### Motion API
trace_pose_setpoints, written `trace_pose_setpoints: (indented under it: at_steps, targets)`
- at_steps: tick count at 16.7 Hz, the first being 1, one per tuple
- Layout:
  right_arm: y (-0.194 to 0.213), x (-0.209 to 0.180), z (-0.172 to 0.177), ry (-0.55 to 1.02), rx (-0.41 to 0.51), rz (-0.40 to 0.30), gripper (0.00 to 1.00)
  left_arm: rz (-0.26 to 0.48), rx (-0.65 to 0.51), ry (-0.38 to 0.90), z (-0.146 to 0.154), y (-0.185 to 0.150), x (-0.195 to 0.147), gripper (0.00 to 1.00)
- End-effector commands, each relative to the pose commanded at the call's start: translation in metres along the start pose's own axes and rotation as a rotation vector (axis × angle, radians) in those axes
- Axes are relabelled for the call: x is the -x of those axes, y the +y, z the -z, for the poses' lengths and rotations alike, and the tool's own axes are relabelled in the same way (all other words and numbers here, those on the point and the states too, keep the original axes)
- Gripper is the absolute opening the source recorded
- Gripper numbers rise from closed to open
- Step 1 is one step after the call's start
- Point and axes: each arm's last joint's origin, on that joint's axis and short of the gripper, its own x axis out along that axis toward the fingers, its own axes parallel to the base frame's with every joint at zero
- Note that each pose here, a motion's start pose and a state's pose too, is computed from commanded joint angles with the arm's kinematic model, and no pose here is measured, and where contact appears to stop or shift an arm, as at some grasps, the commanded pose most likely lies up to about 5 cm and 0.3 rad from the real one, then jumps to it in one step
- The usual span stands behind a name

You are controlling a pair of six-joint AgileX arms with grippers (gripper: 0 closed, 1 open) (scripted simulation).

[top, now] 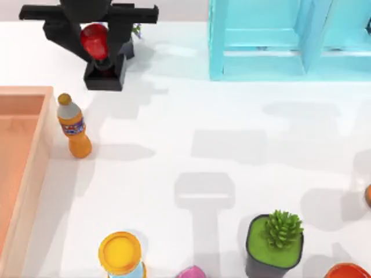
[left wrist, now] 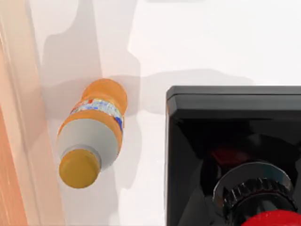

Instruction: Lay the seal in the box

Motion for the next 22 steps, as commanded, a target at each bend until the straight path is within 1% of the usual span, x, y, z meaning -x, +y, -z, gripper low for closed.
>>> trace_pose_setpoints:
  at_steps: [3, 6, 8, 10, 13, 19, 22]
  targets:
    - [0.0, 0.0, 0.0, 0.0, 0.0, 0.0, 1.0, -0.016, -0.012, -0.021, 0.016, 0.076, 0.019, 0.0]
    - [0.0, 0.0, 0.0, 0.0, 0.0, 0.0, 1.0, -0.037, 0.001, -0.004, 0.044, 0.146, 0.02, 0.0]
    - [0.0, 0.0, 0.0, 0.0, 0.0, 0.0, 1.0, -0.045, 0.021, 0.022, 0.065, 0.183, 0.014, 0.0]
    - [0.0, 0.0, 0.0, 0.0, 0.0, 0.0, 1.0, -0.045, 0.044, 0.055, 0.083, 0.211, 0.005, 0.0]
    - [0.0, 0.0, 0.0, 0.0, 0.0, 0.0, 1.0, -0.038, 0.072, 0.096, 0.099, 0.232, -0.007, 0.0]
    - [0.0, 0.0, 0.0, 0.0, 0.0, 0.0, 1.0, -0.038, 0.069, 0.104, 0.098, 0.233, -0.01, 0.0]
    - [0.0, 0.0, 0.0, 0.0, 0.0, 0.0, 1.0, -0.038, 0.072, 0.099, 0.099, 0.234, -0.026, 0.0]
